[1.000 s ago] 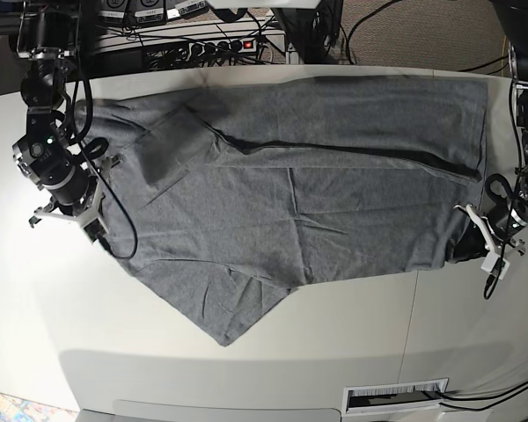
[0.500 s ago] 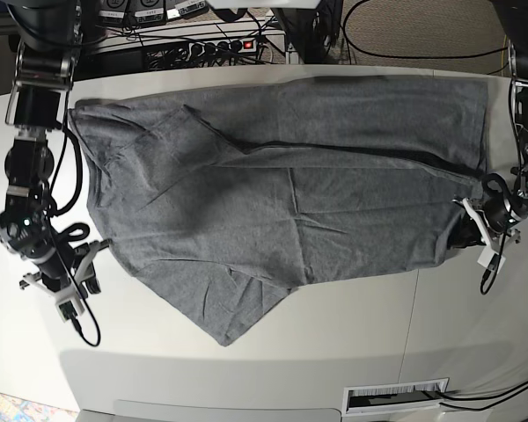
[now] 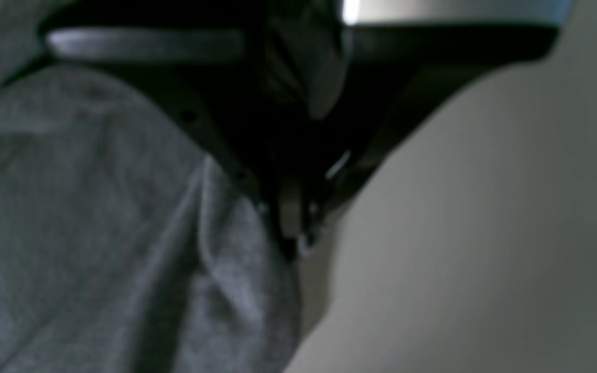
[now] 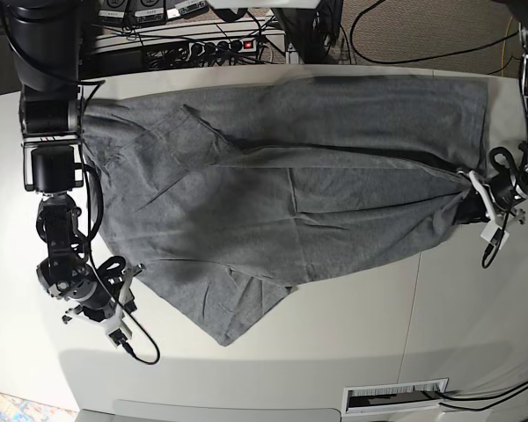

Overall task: Fold the T-shirt properly
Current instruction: 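Grasp the shirt's side edge with the right gripper and pull it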

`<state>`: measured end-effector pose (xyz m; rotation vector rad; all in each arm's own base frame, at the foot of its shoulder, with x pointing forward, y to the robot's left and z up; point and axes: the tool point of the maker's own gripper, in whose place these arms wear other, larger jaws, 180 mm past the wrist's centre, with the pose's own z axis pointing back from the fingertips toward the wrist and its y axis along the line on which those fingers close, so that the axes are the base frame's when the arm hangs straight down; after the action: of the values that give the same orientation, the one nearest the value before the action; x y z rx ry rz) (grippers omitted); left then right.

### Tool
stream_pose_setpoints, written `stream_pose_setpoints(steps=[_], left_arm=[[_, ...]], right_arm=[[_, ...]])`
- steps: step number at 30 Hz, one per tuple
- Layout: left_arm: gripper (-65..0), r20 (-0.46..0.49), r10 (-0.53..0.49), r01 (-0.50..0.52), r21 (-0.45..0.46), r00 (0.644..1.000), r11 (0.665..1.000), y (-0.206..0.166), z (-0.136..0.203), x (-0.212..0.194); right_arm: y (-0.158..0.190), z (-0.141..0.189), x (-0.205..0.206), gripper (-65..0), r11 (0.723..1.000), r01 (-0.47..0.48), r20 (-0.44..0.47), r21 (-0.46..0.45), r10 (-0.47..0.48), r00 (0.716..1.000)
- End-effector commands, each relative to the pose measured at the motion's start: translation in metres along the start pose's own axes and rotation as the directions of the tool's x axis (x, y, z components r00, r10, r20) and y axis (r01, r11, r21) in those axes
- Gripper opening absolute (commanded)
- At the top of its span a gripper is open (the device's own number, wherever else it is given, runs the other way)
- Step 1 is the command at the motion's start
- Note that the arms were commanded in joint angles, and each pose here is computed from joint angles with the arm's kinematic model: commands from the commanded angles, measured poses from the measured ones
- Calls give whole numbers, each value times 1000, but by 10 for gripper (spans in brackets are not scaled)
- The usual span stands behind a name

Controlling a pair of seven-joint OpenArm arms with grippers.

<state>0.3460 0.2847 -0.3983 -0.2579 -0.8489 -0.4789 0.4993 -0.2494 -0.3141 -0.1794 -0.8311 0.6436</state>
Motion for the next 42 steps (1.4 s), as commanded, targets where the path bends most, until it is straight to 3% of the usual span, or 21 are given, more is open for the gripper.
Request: stream_pose_setpoints(steps=[1, 9, 15, 23, 25, 27, 28, 33, 42], left_arm=[[-650, 36, -24, 23, 23, 999, 999, 13, 10, 17], [-650, 40, -29, 29, 20, 999, 999, 12, 16, 13], [-650, 49, -40, 40, 15, 998, 999, 10, 15, 18], [-650, 51, -41, 40, 14, 998, 999, 9, 15, 19], [-650, 50, -41, 41, 14, 998, 999, 9, 15, 19], [-650, 50, -42, 41, 14, 998, 999, 9, 15, 19], [-650, 50, -42, 41, 14, 998, 999, 9, 15, 19], [-650, 55, -41, 40, 16, 998, 999, 11, 17, 21], [-650, 76, -99, 97, 30, 992, 995, 20, 33, 41]], right_arm=[[-23, 8, 20, -488, 999, 2, 60, -44, 1, 998], [-17, -6, -21, -488, 999, 45, -13, -19, -45, 999], [-15, -12, -41, -488, 1000, 23, -43, -21, -24, 999], [1, -20, -83, -493, 996, 83, -112, 18, -80, 990], [7, -20, -93, -543, 996, 88, -135, 26, -83, 987], [10, -20, -99, -650, 996, 89, -156, 30, -83, 984], [10, -20, -101, -650, 996, 88, -168, 30, -82, 982], [6, -16, -94, -650, 996, 85, -191, 21, -79, 978], [-6, 10, -42, -650, 989, 142, -142, 31, -137, 980]])
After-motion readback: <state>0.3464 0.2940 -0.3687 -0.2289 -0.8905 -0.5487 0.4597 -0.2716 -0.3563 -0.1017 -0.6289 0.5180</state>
